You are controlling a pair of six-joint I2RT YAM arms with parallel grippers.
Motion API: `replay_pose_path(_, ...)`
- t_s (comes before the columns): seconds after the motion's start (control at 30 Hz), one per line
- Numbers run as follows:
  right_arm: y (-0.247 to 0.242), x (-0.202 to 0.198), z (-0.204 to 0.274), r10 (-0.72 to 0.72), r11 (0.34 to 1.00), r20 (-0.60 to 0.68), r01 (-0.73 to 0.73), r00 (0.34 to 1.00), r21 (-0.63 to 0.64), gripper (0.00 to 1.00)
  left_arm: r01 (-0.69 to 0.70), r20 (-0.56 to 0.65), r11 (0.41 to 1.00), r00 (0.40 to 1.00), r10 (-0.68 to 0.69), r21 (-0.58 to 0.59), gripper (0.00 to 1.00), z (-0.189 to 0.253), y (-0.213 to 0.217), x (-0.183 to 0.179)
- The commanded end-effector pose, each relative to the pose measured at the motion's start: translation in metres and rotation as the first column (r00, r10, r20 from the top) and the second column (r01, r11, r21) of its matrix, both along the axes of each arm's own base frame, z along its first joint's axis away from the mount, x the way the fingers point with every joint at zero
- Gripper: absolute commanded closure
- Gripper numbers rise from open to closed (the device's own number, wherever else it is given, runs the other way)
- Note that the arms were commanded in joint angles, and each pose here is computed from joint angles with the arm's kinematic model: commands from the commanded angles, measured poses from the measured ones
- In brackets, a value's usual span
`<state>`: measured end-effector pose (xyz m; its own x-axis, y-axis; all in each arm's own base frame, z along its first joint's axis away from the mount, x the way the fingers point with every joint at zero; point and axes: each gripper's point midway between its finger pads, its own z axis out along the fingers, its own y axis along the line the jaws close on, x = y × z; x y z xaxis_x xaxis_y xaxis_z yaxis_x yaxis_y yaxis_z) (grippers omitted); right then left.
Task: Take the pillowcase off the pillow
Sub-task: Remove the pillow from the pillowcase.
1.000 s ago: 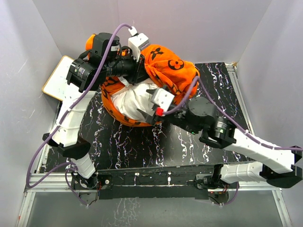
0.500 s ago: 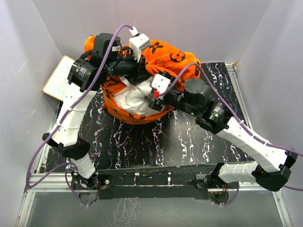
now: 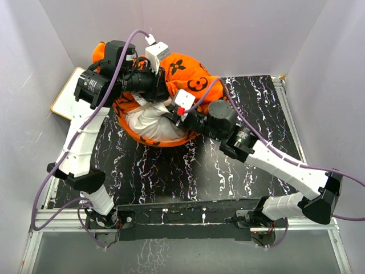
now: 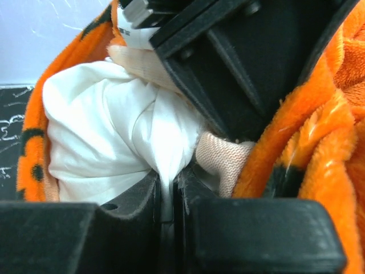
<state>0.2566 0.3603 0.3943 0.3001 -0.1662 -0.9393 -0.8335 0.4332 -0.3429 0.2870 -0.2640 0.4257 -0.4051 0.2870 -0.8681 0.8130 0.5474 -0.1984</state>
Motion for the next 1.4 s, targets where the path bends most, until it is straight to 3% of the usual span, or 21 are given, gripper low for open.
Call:
replay_pose_path(0.0,0.034,-0.067,-0.075,0.178,0.98,-0.23,-0.193,0.957,-0.046,0.92,-0.035,0.101,0.988,0.994,0.051,-0.15,1.0,0.031,-0.011,0.027)
replay_pose_path(0.3,0.037,-0.125,-0.112,0.247,0.959,-0.327,-0.278,0.912,-0.05,0.92,-0.071,0.273,0.954,0.95,0.153,-0.29,1.0,0.081,-0.019,0.061)
replay_pose_path(0.53,0.028,-0.148,-0.123,0.243,0.955,-0.374,-0.289,0.895,-0.069,0.92,-0.21,0.358,0.919,0.873,0.33,-0.335,1.0,0.1,-0.002,0.094)
replay_pose_path(0.67,0.016,-0.157,-0.137,0.22,0.958,-0.412,-0.276,0.884,-0.081,0.92,-0.454,0.424,0.814,0.698,0.578,-0.362,1.0,0.114,0.044,0.125)
replay_pose_path(0.8,-0.003,-0.16,-0.147,0.176,0.97,-0.451,-0.233,0.875,-0.074,0.92,-0.549,0.545,0.75,0.525,0.653,-0.37,1.0,0.131,0.08,0.132)
replay_pose_path(0.9,-0.012,-0.164,-0.156,0.166,0.974,-0.482,-0.219,0.86,-0.057,0.92,-0.57,0.577,0.738,0.486,0.657,-0.361,1.0,0.129,0.089,0.131)
replay_pose_path(0.97,-0.016,-0.166,-0.165,0.157,0.975,-0.504,-0.215,0.85,-0.059,0.92,-0.567,0.58,0.754,0.507,0.638,-0.333,1.0,0.121,0.086,0.131)
replay_pose_path(1.0,-0.017,-0.165,-0.166,0.15,0.977,-0.507,-0.207,0.849,-0.058,0.92,-0.553,0.577,0.779,0.547,0.607,-0.295,1.0,0.11,0.08,0.131)
replay_pose_path(1.1,-0.018,-0.156,-0.141,0.137,0.988,-0.481,-0.152,0.866,0.007,0.92,-0.437,0.468,0.888,0.76,0.451,-0.146,1.0,0.062,0.045,0.12)
replay_pose_path(1.2,-0.022,-0.137,-0.08,0.09,0.99,-0.437,-0.031,0.895,0.139,0.91,-0.261,0.271,0.962,0.923,0.274,-0.083,1.0,0.019,0.011,0.09)
replay_pose_path(1.23,-0.025,-0.13,-0.058,0.068,0.983,-0.422,0.012,0.904,0.183,0.86,-0.222,0.219,0.972,0.947,0.234,-0.08,1.0,0.009,0.004,0.081)
replay_pose_path(1.3,-0.032,-0.118,-0.016,0.032,0.961,-0.387,0.079,0.921,0.266,0.62,-0.152,0.135,0.984,0.977,0.165,-0.096,1.0,-0.002,-0.007,0.066)
replay_pose_path(1.37,-0.039,-0.109,0.021,0.005,0.932,-0.347,0.121,0.938,0.34,0.49,-0.102,0.079,0.989,0.991,0.11,-0.103,1.0,-0.008,-0.015,0.055)
